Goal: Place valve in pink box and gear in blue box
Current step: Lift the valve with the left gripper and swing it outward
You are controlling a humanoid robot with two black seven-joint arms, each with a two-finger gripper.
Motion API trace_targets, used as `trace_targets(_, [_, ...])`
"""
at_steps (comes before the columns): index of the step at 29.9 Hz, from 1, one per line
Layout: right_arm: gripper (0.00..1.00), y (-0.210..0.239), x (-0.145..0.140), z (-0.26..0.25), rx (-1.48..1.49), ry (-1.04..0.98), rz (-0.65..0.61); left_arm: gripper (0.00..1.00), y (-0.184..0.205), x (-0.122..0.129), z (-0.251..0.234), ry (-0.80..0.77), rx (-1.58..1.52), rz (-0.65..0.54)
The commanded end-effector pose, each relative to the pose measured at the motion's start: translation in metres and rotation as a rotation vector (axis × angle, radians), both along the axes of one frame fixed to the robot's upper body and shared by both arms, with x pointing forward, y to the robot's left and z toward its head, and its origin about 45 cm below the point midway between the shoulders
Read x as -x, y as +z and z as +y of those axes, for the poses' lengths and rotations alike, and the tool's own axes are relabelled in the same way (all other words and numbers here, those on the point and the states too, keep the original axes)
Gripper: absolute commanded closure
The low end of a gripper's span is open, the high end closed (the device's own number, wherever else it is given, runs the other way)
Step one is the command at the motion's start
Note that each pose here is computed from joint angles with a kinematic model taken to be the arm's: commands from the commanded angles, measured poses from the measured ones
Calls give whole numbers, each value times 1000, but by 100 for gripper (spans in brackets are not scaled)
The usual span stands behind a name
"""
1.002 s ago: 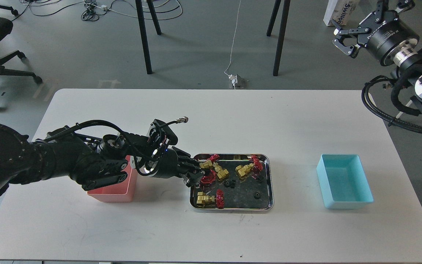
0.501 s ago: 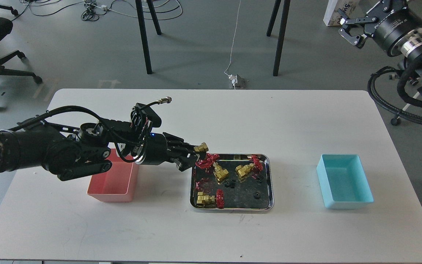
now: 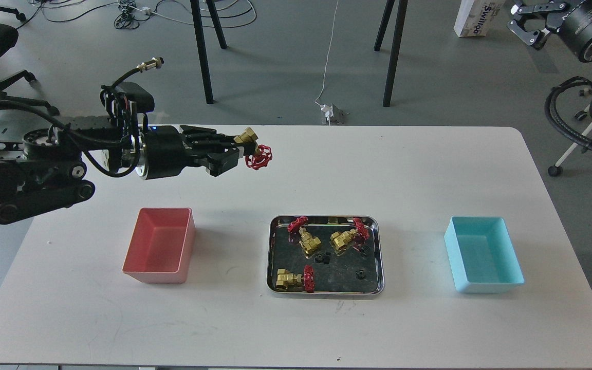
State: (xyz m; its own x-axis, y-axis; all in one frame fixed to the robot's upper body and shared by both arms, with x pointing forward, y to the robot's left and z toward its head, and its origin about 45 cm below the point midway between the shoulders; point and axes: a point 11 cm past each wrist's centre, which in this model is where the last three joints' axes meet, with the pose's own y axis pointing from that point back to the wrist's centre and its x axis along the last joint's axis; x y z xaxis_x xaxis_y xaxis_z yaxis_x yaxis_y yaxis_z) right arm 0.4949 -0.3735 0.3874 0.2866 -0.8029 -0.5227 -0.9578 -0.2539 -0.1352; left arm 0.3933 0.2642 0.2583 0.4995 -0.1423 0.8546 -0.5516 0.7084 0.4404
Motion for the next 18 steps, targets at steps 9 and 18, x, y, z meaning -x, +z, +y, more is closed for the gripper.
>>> trace_targets(9, [0, -16, -10, 53, -71, 75, 18, 82, 34, 22, 95, 200, -18, -50])
trace_targets(18, [0, -7, -30, 64, -107, -25, 74, 81, -26, 48, 133, 295, -61, 38])
